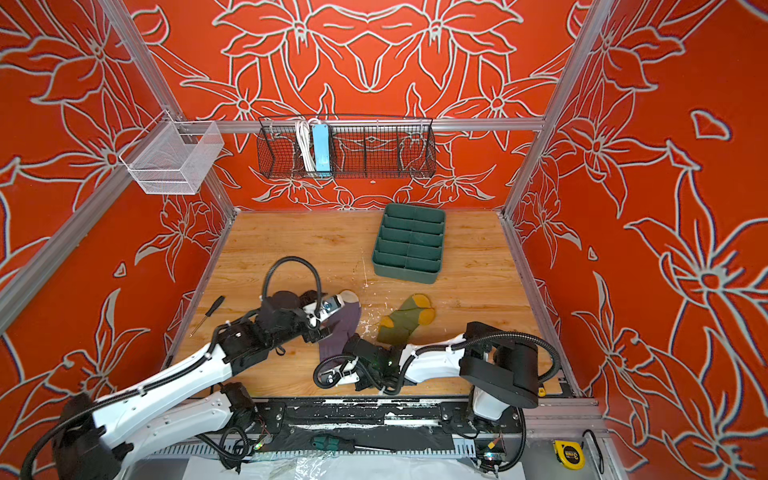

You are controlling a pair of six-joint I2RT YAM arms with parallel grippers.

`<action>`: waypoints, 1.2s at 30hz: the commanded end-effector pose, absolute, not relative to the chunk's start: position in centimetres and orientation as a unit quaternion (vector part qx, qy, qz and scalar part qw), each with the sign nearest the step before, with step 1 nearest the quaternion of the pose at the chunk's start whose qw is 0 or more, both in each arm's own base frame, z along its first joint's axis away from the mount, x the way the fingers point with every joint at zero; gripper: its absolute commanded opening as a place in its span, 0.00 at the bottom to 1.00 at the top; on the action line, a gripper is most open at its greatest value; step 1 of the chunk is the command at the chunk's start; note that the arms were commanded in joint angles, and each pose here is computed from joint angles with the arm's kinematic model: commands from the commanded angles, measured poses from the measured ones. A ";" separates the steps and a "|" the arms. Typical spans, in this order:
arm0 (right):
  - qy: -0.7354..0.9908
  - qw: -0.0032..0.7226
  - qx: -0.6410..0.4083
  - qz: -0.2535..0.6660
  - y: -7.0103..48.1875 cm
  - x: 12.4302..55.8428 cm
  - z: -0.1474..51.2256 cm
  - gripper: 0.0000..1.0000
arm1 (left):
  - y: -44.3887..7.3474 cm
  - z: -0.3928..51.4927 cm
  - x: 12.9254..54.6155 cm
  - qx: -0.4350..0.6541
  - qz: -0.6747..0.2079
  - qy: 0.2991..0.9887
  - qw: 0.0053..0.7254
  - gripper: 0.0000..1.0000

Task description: Roll the socks

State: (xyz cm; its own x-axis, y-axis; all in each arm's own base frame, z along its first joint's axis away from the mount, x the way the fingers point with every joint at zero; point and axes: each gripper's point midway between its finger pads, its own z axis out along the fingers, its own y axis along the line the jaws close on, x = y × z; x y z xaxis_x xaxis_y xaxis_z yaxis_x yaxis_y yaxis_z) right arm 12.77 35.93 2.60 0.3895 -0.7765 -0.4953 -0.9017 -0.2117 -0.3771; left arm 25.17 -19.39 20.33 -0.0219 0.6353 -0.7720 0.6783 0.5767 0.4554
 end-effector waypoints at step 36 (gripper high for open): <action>0.673 0.017 -0.682 0.284 32.9 14.9 -1.4 0.00 | -20.7 7.1 15.9 0.765 0.076 0.533 0.353 0.58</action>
